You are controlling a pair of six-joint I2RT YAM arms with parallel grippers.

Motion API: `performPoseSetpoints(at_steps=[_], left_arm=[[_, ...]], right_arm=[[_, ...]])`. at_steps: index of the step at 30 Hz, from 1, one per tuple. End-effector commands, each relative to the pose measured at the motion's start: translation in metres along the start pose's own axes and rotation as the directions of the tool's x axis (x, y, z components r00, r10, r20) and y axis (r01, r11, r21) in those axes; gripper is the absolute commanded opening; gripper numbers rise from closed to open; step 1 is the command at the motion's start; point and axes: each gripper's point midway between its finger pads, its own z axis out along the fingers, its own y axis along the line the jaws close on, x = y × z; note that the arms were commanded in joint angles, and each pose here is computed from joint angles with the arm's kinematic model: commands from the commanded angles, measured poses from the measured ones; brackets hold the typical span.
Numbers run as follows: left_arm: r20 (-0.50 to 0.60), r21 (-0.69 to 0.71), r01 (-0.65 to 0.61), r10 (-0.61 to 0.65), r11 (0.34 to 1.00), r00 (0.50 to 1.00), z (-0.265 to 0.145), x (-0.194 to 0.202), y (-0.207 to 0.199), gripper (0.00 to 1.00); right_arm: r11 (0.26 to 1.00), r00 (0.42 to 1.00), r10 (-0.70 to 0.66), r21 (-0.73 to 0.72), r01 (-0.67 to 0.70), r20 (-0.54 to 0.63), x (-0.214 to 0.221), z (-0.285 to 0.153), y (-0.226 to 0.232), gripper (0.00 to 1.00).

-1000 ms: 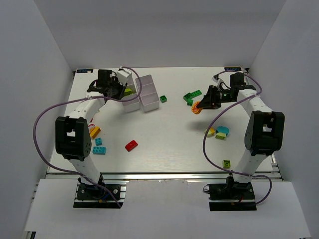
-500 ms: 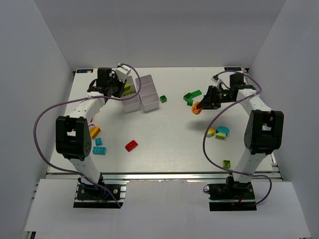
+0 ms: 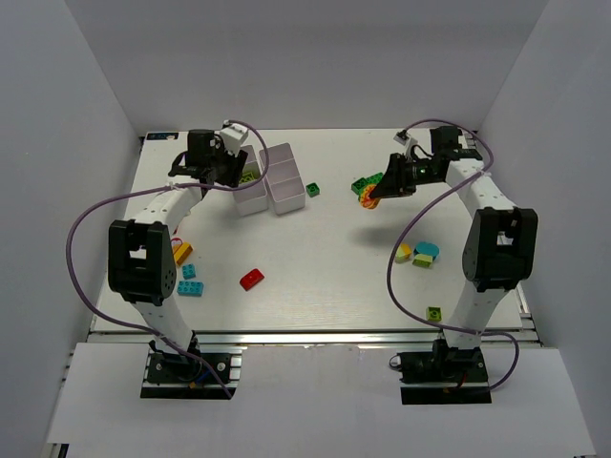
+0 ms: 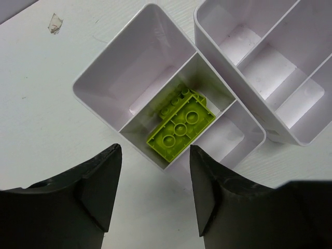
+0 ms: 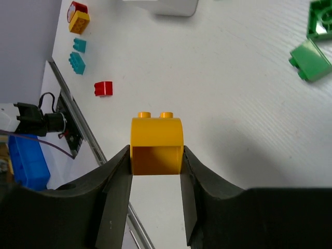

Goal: Sort the legos into containers by color

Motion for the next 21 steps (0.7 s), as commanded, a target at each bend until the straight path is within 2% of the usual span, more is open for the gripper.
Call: performPoseSetpoints(at_steps=[1, 4, 6, 7, 8, 9, 10, 11, 13, 14, 15, 16, 18, 19, 21], left_arm=[[0.081, -0.020, 0.041, -0.039, 0.999, 0.996, -0.017, -0.026, 0.000, 0.65], [0.129, -0.068, 0.118, -0.108, 0.991, 0.986, -0.035, -0.039, 0.008, 0.64], [0.181, -0.098, 0.178, -0.159, 0.979, 0.971, -0.053, -0.051, 0.012, 0.52], [0.194, -0.131, 0.287, -0.259, 0.949, 0.946, -0.058, -0.046, 0.016, 0.42], [0.211, -0.153, 0.362, -0.327, 0.920, 0.921, -0.064, -0.045, 0.020, 0.25], [0.222, -0.198, 0.435, -0.393, 0.878, 0.893, -0.071, -0.039, 0.030, 0.17], [0.264, -0.209, 0.552, -0.497, 0.807, 0.826, -0.082, -0.040, 0.035, 0.13], [0.238, -0.241, 0.596, -0.549, 0.766, 0.801, -0.086, -0.024, 0.037, 0.12], [0.212, -0.211, 0.689, -0.655, 0.694, 0.725, -0.097, -0.007, 0.038, 0.22], [0.190, -0.212, 0.712, -0.686, 0.670, 0.702, -0.099, 0.006, 0.036, 0.32], [0.177, -0.200, 0.743, -0.723, 0.638, 0.668, -0.104, 0.016, 0.040, 0.49], [0.169, -0.189, 0.778, -0.761, 0.599, 0.626, -0.107, 0.024, 0.039, 0.55], [0.122, -0.153, 0.803, -0.796, 0.575, 0.593, -0.115, 0.040, 0.026, 0.63], [0.112, -0.152, 0.815, -0.810, 0.559, 0.576, -0.118, 0.048, 0.023, 0.66], [0.103, -0.145, 0.821, -0.817, 0.552, 0.567, -0.128, 0.060, 0.014, 0.68]], right_arm=[[0.991, 0.991, -0.134, -0.032, 0.133, -0.024, -0.012, 0.008, 0.019, 0.00], [0.953, 0.953, -0.302, -0.046, 0.300, -0.030, -0.024, 0.019, 0.036, 0.00], [0.901, 0.901, -0.433, -0.028, 0.433, -0.013, -0.038, 0.026, 0.044, 0.00], [0.871, 0.872, -0.490, -0.043, 0.489, -0.015, -0.040, 0.039, 0.056, 0.00], [0.833, 0.833, -0.553, -0.014, 0.553, 0.005, -0.051, 0.046, 0.059, 0.00], [0.793, 0.792, -0.610, -0.003, 0.610, 0.021, -0.059, 0.052, 0.065, 0.00], [0.751, 0.751, -0.660, -0.011, 0.660, 0.030, -0.060, 0.066, 0.080, 0.00], [0.716, 0.715, -0.698, 0.036, 0.697, 0.036, -0.069, 0.072, 0.081, 0.00], [0.594, 0.587, -0.804, 0.119, 0.795, 0.091, -0.092, 0.093, 0.100, 0.00], [0.557, 0.547, -0.830, 0.152, 0.816, 0.108, -0.101, 0.098, 0.105, 0.00], [0.493, 0.470, -0.869, 0.207, 0.845, 0.154, -0.120, 0.103, 0.117, 0.00], [0.452, 0.425, -0.891, 0.223, 0.864, 0.162, -0.123, 0.117, 0.126, 0.00], [0.398, 0.364, -0.917, 0.307, 0.864, 0.165, -0.143, 0.126, 0.131, 0.00], [0.361, 0.314, -0.931, 0.341, 0.868, 0.188, -0.157, 0.134, 0.141, 0.00], [0.336, 0.276, -0.940, 0.399, 0.853, 0.202, -0.173, 0.139, 0.145, 0.00]])
